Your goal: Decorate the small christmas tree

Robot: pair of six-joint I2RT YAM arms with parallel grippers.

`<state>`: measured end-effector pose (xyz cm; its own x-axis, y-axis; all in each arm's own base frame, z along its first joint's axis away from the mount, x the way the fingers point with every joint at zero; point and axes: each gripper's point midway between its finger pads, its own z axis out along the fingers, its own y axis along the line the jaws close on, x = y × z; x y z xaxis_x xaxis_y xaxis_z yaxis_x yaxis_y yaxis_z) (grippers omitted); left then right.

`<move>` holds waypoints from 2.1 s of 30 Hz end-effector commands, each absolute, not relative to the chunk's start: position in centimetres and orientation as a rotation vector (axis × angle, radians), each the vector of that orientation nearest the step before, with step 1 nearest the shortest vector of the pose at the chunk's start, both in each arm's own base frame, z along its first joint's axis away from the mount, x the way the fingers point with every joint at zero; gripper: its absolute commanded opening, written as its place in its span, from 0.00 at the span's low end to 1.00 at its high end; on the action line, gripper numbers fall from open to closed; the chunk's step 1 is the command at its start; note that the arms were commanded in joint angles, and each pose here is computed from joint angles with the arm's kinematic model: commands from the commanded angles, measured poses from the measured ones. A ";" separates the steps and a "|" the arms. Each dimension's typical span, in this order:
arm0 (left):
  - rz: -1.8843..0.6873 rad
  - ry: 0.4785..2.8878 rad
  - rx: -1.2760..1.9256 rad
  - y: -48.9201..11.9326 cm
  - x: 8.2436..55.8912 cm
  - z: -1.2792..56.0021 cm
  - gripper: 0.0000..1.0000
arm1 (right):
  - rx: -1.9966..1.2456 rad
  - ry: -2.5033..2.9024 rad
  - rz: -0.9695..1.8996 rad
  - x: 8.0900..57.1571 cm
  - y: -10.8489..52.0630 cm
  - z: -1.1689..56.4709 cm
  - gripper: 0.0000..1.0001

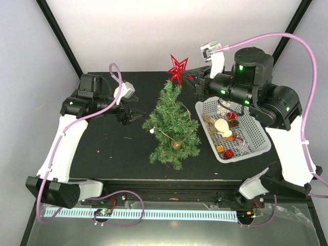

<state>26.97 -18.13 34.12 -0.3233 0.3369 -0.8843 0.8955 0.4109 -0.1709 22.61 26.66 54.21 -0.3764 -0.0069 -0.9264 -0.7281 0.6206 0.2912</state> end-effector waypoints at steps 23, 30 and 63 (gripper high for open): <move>-0.885 1.823 1.048 -17.9 26.2 35.0 0.97 | -0.617 1.819 0.851 22.8 27.5 53.8 0.01; -0.892 1.824 1.045 -18.0 26.2 34.9 0.97 | -0.628 1.838 0.828 22.6 27.2 53.3 0.01; -0.916 1.855 1.025 -18.0 26.5 33.4 0.99 | -0.743 1.902 0.719 22.5 28.0 50.4 0.01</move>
